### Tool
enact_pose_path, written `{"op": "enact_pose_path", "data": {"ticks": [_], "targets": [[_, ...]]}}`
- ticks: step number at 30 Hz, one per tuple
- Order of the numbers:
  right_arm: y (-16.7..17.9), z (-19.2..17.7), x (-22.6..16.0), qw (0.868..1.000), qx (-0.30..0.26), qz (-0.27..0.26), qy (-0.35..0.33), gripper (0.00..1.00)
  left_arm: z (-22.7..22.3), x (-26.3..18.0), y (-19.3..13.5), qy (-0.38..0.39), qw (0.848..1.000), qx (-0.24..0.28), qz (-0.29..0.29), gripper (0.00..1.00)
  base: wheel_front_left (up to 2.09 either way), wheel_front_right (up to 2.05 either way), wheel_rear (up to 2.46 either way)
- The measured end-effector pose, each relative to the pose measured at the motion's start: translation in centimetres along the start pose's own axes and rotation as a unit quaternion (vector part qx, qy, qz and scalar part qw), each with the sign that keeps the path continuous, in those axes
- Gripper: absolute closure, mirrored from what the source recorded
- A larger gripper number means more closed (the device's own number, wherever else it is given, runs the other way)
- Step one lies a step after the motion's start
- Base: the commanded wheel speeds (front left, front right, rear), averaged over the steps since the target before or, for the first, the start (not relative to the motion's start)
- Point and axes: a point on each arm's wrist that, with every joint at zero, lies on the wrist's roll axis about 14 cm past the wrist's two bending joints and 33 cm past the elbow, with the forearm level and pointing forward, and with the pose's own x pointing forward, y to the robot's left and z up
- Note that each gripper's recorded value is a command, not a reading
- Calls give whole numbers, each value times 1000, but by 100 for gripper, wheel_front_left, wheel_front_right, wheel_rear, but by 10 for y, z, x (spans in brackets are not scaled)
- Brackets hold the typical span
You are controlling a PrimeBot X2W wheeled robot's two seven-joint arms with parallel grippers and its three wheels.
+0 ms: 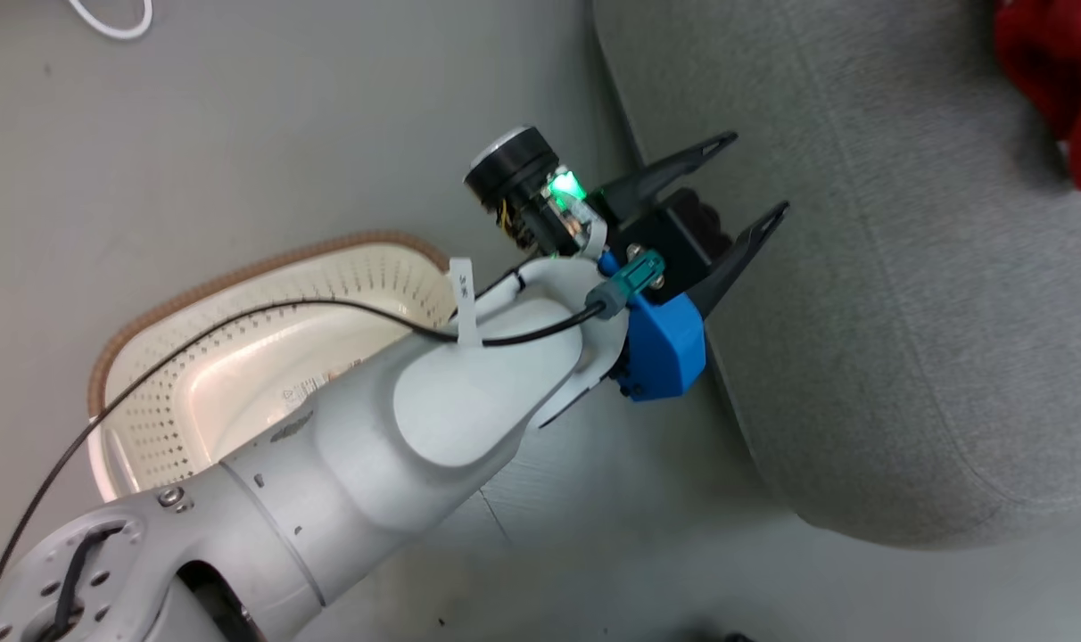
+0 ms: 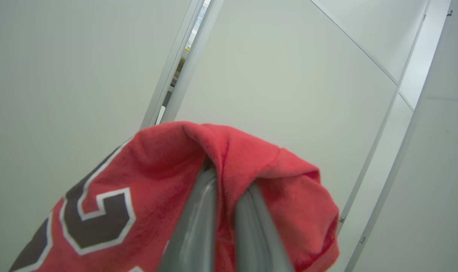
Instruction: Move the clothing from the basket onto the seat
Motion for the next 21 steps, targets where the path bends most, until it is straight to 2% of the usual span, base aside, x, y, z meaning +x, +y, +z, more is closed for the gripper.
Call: {"op": "enact_pose_path", "data": {"ticks": [4, 9, 15, 16, 17, 21], "targets": [[-36, -3, 24, 998, -36, -42, -11, 100, -22, 4, 15, 4, 1000, -6, 6, 0, 0, 0, 0], [-50, -53, 29, 995, -66, -63, 45, 100, -48, 8, 28, 4, 1000, -18, 7, 0, 0, 0, 0], [-45, -130, 7, 985, -67, -80, 138, 100, -79, 9, 35, 9, 999, -35, 7, 0, 0, 0, 0], [-45, -130, 7, 985, -67, -80, 138, 100, -79, 9, 35, 9, 999, -35, 7, 0, 0, 0, 0], [-33, -158, -8, 980, -61, -76, 173, 100, -87, 9, 36, 11, 999, -42, 8, 0, 0, 0, 0], [-11, -197, -38, 971, -38, -74, 226, 100, -99, 7, 38, 19, 999, -47, 11, 0, 0, 0, 0]]}}
